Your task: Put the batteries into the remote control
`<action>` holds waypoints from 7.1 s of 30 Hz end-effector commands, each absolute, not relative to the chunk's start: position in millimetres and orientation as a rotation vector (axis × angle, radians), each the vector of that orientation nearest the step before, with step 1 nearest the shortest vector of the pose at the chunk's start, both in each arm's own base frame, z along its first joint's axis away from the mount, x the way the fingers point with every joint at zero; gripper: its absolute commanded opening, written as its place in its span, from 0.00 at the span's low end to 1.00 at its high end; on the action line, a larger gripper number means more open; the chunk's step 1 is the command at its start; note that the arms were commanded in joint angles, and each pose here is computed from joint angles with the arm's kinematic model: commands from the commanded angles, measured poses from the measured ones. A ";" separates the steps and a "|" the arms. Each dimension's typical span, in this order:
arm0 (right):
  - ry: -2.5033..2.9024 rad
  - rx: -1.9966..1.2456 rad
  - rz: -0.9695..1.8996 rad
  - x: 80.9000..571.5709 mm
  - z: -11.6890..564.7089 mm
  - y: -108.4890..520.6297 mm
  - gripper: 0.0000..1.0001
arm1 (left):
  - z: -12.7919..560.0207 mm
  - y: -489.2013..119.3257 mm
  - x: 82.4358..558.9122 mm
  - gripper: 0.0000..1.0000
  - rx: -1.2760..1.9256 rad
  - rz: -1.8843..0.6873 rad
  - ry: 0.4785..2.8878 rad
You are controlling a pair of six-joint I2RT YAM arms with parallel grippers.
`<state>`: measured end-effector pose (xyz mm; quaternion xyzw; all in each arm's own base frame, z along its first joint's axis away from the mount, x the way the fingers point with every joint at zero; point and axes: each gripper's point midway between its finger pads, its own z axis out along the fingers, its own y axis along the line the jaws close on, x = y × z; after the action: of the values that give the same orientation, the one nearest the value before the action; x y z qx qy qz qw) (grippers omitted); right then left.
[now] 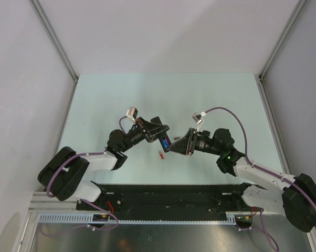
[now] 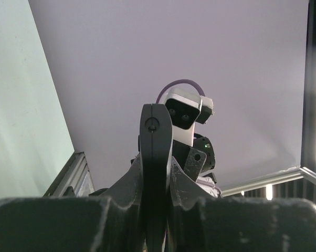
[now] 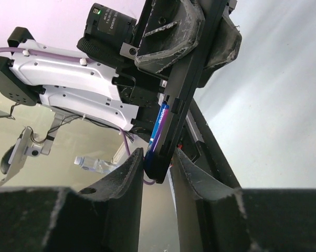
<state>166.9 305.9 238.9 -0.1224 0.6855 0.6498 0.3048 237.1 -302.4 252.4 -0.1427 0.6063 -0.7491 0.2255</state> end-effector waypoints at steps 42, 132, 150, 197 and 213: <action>1.970 -0.175 1.588 199.2 252.5 305.8 0.51 | 297.4 -299.0 187.1 0.00 -0.051 -2.187 1.441; 2.600 0.303 -0.083 349.6 24.1 120.9 0.61 | 217.9 -252.7 190.3 0.00 -0.256 -1.974 1.596; 2.678 0.271 -0.072 338.7 8.2 124.1 0.43 | 215.5 -255.2 194.1 0.00 -0.266 -1.974 1.610; 2.775 -0.682 0.308 142.1 217.1 226.9 0.00 | 195.7 -310.4 263.2 0.00 -0.277 -1.894 1.585; 2.840 -0.790 0.366 145.2 183.0 274.1 0.00 | 209.8 -312.2 241.3 0.00 -0.394 -1.865 1.504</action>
<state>140.4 257.3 175.0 -0.2508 0.9602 0.0996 0.0722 239.7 -319.6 106.5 -0.1920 0.7219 -0.6173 0.2468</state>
